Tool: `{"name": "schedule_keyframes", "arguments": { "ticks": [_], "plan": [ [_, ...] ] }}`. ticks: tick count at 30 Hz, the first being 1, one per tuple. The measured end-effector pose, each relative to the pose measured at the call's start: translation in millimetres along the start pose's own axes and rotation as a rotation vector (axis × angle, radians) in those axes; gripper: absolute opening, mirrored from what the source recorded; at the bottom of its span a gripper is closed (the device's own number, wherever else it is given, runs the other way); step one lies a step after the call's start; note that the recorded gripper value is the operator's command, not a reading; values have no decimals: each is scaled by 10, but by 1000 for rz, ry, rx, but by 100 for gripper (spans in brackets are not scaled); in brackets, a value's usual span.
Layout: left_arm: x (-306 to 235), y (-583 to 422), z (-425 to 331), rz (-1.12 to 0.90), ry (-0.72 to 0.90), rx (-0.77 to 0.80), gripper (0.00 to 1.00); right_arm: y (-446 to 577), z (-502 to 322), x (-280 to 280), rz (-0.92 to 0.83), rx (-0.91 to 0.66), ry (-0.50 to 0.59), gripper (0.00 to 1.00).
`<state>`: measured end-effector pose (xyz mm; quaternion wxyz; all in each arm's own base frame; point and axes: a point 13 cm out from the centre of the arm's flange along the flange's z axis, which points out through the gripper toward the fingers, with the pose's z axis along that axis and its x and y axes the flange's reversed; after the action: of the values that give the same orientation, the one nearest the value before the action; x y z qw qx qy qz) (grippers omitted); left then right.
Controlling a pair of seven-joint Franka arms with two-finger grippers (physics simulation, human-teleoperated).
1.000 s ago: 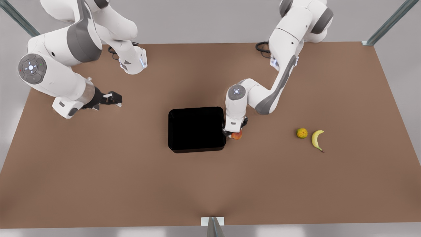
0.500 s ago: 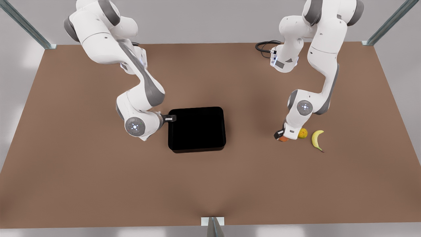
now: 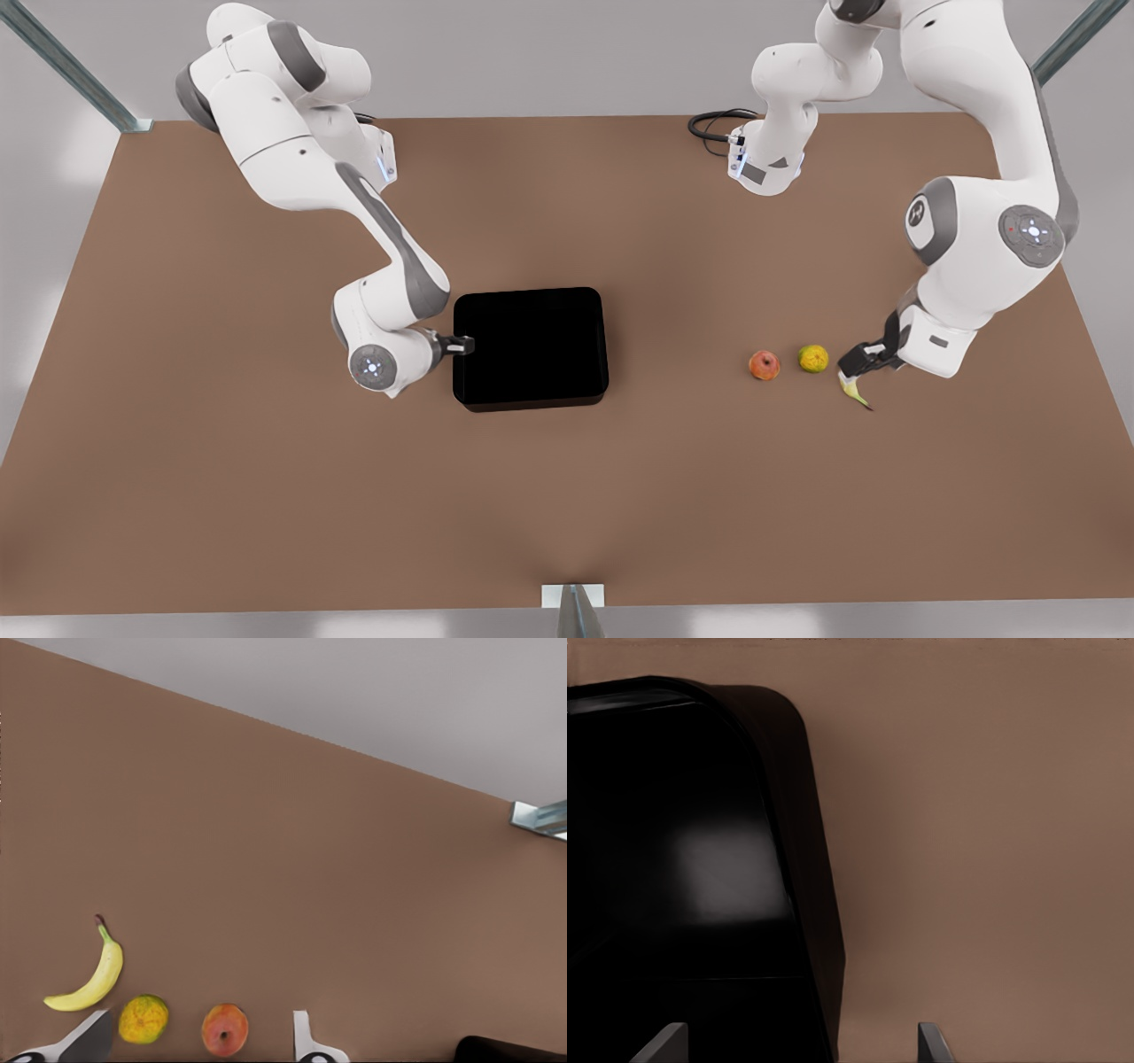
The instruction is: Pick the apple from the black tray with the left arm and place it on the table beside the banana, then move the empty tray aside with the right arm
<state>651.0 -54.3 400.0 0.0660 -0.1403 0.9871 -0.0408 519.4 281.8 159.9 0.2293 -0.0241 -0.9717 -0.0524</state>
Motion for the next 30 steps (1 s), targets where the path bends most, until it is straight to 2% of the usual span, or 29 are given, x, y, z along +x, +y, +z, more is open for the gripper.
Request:
{"name": "schedule_keyframes", "arguments": {
  "ticks": [8,14,17,19,21,28,30],
  "plan": [
    [202,-29,65,126,76,-17,100,-41,352,-216,-76,-17,-3,95],
    [240,-8,78,181,94,-20,100,-42,572,-281,-138,-22,7,89],
    [250,-5,79,203,98,-20,100,-31,606,-308,-162,-27,2,76],
    [254,-2,80,216,99,-20,100,-20,607,-322,-177,-30,-3,58],
    [256,0,85,228,101,-21,100,-12,598,-335,-189,-35,-8,47],
    [260,6,82,259,103,-20,100,5,582,-356,-223,-43,-17,22],
    [261,7,82,266,104,-20,100,10,581,-357,-231,-46,-18,17]
  ]
}}
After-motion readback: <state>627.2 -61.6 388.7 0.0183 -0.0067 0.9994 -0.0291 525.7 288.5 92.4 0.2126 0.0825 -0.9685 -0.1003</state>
